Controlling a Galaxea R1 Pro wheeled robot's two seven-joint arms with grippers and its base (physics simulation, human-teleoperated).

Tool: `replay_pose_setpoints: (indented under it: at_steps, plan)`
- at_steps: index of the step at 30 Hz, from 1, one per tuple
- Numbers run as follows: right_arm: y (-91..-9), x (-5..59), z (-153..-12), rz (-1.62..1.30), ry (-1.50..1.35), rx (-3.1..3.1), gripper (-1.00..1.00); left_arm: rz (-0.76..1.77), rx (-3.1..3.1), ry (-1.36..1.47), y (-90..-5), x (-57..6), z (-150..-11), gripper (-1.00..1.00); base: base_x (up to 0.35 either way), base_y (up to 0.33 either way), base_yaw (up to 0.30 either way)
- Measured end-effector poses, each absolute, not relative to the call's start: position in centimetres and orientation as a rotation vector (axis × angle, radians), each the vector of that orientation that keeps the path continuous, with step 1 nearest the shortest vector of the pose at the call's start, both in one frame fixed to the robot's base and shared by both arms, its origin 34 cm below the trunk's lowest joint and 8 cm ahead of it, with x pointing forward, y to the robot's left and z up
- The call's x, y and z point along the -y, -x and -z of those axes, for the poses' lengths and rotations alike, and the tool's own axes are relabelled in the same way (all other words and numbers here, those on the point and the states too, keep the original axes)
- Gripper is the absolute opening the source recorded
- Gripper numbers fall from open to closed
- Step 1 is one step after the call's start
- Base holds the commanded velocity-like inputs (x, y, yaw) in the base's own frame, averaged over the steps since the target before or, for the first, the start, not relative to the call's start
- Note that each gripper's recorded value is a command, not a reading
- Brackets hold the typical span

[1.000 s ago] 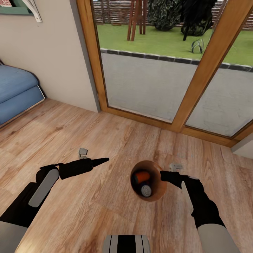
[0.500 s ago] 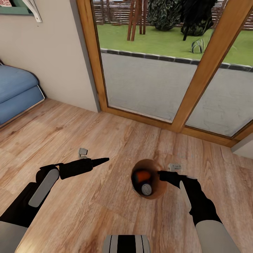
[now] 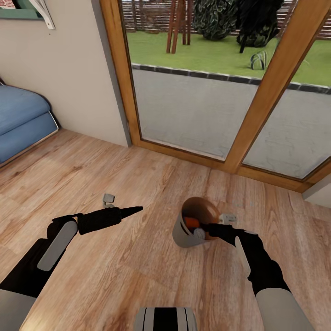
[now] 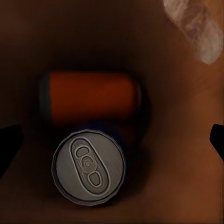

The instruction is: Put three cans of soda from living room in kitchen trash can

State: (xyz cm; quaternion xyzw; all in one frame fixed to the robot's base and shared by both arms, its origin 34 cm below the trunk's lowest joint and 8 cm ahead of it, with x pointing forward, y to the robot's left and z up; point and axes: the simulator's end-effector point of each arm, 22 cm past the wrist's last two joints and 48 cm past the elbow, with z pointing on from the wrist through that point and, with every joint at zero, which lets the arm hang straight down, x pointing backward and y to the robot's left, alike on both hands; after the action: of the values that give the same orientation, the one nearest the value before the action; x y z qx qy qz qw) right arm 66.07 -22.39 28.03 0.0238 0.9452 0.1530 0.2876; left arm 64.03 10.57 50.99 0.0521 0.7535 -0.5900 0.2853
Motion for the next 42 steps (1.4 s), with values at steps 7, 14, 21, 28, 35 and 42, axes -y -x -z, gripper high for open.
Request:
replay_pose_setpoints:
  at_steps: [7,14,21,28,35,42]
  plan:
    - [-66.1,22.4,-28.0,-0.405,-0.061,-2.525,1.0,1.577,-2.016,-0.138,-64.0,-10.6,-51.0,1.0,0.0,0.0,0.0]
    - [-66.1,22.4,-28.1,-0.407,-0.06,-2.524,1.0,1.577,-2.016,-0.137,-64.0,-10.6,-50.9,1.0,0.0,0.0,0.0]
    - [-66.4,22.2,-28.6,-0.418,-0.051,-2.513,1.0,1.579,-2.014,-0.136,-64.1,-10.5,-51.0,1.0,0.0,0.0,0.0]
    - [-67.8,22.3,-31.0,-0.405,-0.024,-2.478,1.0,1.578,-2.014,-0.136,-64.1,-10.5,-51.0,1.0,0.0,0.0,0.0]
    - [-66.9,22.0,-32.9,-0.445,-0.049,-2.571,1.0,1.578,-2.013,-0.136,-64.1,-10.5,-51.0,1.0,0.0,0.0,0.0]
    - [-65.5,21.8,-32.3,-0.462,-0.069,-2.648,1.0,1.581,-2.011,-0.135,-64.1,-10.5,-51.0,1.0,0.0,0.0,0.0]
